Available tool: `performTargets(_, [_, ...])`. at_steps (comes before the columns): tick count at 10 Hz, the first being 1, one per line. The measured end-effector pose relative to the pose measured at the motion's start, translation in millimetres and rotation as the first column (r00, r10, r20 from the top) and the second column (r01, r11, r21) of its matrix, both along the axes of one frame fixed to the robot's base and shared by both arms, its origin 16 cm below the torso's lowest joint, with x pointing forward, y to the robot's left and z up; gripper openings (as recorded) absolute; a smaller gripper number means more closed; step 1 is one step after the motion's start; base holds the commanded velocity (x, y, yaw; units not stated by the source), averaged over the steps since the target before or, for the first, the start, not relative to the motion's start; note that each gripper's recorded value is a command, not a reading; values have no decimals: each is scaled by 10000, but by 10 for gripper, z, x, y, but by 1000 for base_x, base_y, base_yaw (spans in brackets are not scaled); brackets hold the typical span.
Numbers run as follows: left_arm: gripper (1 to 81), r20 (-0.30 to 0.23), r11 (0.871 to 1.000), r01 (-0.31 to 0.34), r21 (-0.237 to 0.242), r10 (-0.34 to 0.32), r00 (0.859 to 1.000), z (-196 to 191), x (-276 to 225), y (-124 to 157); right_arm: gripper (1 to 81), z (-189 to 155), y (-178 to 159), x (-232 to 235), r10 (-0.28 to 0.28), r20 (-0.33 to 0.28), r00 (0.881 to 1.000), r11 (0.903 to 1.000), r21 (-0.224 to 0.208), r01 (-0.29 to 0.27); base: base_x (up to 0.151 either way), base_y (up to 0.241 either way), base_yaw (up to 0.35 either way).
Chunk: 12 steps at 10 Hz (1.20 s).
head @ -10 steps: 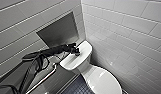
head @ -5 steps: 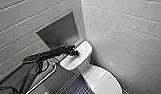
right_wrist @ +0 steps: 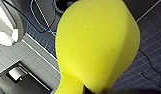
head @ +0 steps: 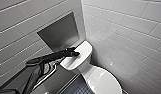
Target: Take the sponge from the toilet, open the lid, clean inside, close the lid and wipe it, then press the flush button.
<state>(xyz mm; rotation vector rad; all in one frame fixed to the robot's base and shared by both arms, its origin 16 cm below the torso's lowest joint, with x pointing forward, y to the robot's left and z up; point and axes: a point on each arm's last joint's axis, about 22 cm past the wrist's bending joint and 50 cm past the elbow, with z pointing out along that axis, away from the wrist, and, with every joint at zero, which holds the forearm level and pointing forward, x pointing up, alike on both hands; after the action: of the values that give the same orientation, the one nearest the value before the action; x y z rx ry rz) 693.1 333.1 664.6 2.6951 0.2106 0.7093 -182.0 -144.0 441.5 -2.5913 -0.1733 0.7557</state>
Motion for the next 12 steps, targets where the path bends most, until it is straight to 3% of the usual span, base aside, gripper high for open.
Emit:
performTargets(3, [10, 288, 9996, 71, 282, -79, 9996, -28, 30, -65, 10, 2, 0, -17, -6, 32, 10000, 10000, -2, 6, 0, 0, 0])
performTargets(6, [10, -76, 9989, 385, 267, -383, 9992, 87, 65, -98, 10, 2, 9, -14, -16, 45, 10000, 10000, 7, 16, 0, 0, 0])
performTargets(9, [10, -462, 9950, 830, -561, -857, 9953, 423, 64, -197, 10, 13, 22, -21, -45, 4, 10000, 10000, 11, 45, 0, 0, 0])
performTargets(12, [10, -416, 9846, 975, -1451, -1045, 9937, 854, 48, -219, 10, 19, 32, -25, -73, 27, 10000, 10000, 20, 73, 0, 0, 0])
